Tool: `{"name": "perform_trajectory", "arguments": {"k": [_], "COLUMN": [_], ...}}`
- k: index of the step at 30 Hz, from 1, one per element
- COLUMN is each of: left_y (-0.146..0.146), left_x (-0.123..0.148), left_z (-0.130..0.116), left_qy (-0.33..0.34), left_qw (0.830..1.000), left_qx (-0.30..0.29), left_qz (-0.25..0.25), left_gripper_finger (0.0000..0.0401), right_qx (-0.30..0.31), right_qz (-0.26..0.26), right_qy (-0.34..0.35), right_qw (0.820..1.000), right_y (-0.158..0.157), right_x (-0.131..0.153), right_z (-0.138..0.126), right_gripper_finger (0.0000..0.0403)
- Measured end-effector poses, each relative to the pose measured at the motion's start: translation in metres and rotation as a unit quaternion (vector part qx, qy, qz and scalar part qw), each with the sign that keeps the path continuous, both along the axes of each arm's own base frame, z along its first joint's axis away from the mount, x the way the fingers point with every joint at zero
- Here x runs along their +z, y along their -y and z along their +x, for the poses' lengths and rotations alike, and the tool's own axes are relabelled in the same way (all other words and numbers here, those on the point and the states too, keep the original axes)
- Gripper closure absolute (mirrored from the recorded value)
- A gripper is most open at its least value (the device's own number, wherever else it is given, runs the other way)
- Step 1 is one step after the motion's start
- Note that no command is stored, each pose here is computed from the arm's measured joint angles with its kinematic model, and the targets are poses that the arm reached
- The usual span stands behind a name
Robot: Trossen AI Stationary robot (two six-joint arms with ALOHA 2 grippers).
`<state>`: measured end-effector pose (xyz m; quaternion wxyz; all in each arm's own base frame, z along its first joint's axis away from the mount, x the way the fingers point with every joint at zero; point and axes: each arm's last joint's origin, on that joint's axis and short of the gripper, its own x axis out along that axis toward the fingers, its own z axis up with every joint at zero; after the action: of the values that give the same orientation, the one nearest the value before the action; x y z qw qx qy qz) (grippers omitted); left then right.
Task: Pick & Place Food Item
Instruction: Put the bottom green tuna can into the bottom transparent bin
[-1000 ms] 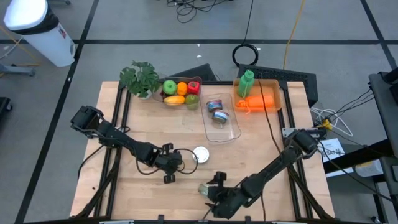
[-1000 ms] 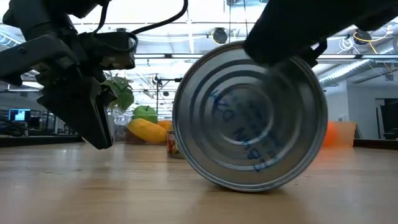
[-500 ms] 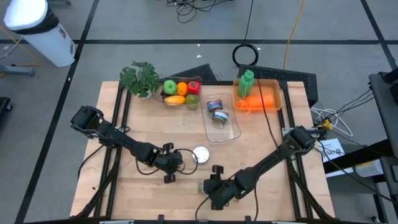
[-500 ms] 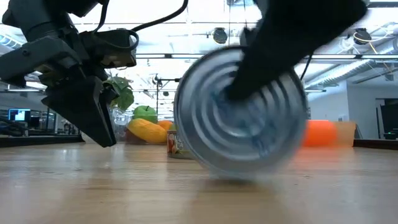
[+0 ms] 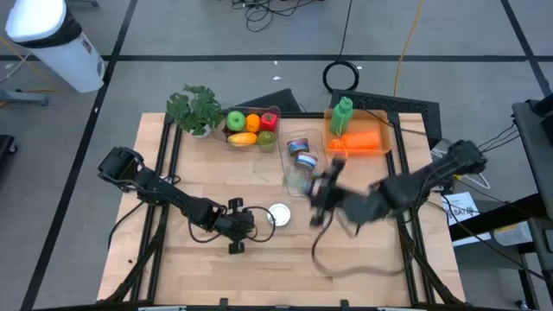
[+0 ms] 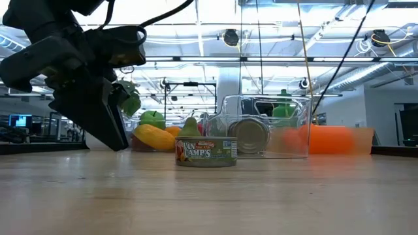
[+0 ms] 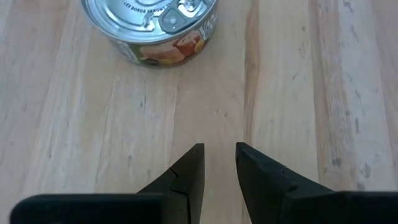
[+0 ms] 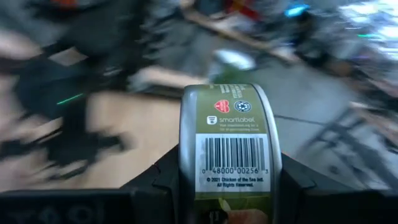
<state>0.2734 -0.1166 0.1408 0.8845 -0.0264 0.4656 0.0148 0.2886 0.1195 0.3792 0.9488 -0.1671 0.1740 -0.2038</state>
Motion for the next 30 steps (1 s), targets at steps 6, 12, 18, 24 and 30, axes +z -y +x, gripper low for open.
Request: {"name": "perform_trajectory", "arguments": {"k": [6, 12, 18, 24, 30], "left_y": [-0.003, -0.008, -0.009, -0.008, -0.008], "left_x": [0.001, 0.001, 0.001, 0.001, 0.002], "left_z": [0.003, 0.005, 0.005, 0.006, 0.007], "left_qy": [0.007, 0.006, 0.008, 0.011, 0.021], "left_qw": [1.000, 1.000, 1.000, 1.000, 1.000], "left_qx": [-0.007, 0.002, 0.004, 0.003, -0.001], "left_qz": [0.006, 0.006, 0.006, 0.005, 0.004], "left_gripper_finger": [0.0299, 0.0299, 0.0299, 0.0299, 0.0299], "right_qx": [-0.078, -0.035, -0.033, -0.031, -0.017], "right_qz": [0.008, 0.134, 0.208, 0.233, 0.263], "right_qy": [0.049, 0.020, -0.025, -0.011, -0.040], "right_qw": [0.996, 0.990, 0.977, 0.972, 0.964], "right_y": [0.071, 0.123, 0.142, 0.150, 0.151], "right_x": [0.018, -0.026, -0.094, -0.148, -0.179], "right_z": [-0.015, -0.016, -0.016, -0.020, -0.025], "right_gripper_finger": [0.0267, 0.0267, 0.0267, 0.0267, 0.0267]}}
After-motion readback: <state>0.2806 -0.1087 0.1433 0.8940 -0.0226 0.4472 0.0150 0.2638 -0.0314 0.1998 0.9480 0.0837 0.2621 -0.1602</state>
